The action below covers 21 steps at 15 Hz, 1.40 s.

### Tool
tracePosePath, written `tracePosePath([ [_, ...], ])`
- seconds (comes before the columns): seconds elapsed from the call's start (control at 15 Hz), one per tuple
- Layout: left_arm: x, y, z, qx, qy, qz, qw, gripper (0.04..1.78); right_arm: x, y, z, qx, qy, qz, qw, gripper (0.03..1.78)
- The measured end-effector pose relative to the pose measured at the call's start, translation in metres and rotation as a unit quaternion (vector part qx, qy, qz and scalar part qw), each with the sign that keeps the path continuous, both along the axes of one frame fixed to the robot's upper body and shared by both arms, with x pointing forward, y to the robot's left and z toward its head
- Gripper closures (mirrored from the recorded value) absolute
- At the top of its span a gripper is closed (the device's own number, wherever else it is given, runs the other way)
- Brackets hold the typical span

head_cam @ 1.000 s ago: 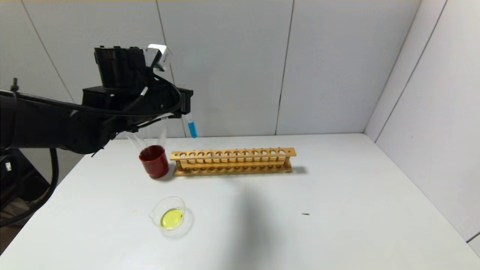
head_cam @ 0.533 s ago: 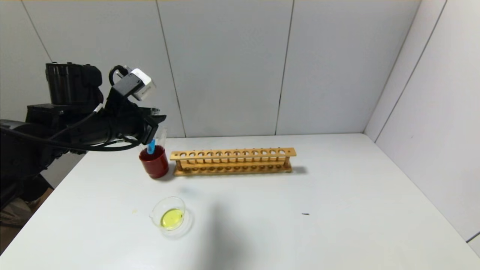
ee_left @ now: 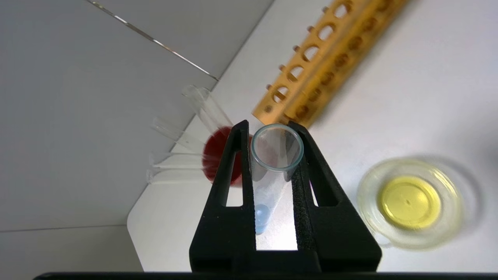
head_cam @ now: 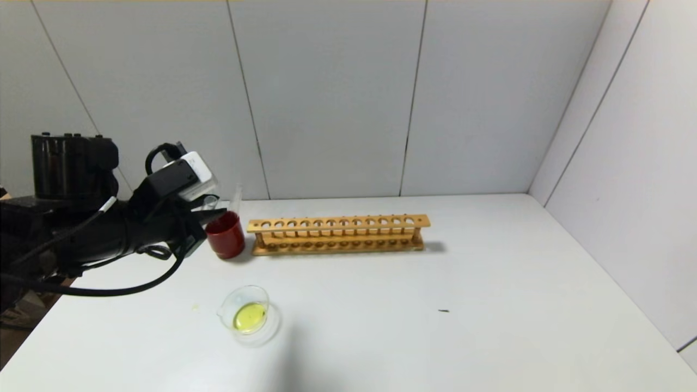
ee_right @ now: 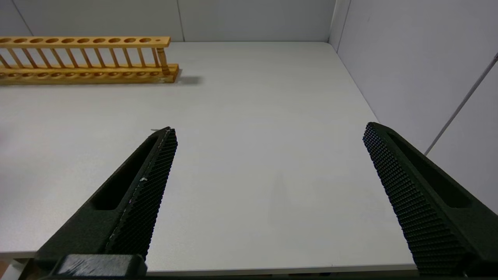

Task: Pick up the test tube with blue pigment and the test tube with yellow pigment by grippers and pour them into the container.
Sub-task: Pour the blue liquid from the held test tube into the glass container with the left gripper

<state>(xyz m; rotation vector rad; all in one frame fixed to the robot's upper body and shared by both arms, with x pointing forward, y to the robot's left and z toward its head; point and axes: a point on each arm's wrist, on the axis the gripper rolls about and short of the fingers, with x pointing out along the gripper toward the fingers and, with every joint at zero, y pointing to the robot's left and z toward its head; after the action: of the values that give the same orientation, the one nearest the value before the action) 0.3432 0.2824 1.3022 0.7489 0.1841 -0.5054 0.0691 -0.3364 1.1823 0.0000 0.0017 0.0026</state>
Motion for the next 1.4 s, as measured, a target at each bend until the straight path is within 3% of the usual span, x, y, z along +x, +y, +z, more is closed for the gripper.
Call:
tracePosePath([
  [0.2,-0.019,0.005,-0.014,0.037,-0.013,-0.036,0.999,1.50,0.000,0.000,0.000,0.000,0.000,0.000,1.0000,0.06],
  [0.53,-0.037,0.021,-0.035,0.113,-0.026,-0.042,0.992,1.50,0.000,0.000,0.000,0.000,0.000,0.000,1.0000,0.06],
  [0.73,-0.030,0.028,-0.036,0.185,-0.078,-0.059,0.978,1.50,0.000,0.000,0.000,0.000,0.000,0.000,1.0000,0.06],
  [1.07,-0.012,0.028,-0.052,0.193,-0.166,-0.076,0.964,1.50,0.000,0.000,0.000,0.000,0.000,0.000,1.0000,0.06],
  [1.4,-0.010,0.027,-0.063,0.206,-0.161,-0.093,0.961,1.50,0.000,0.000,0.000,0.000,0.000,0.000,1.0000,0.06],
])
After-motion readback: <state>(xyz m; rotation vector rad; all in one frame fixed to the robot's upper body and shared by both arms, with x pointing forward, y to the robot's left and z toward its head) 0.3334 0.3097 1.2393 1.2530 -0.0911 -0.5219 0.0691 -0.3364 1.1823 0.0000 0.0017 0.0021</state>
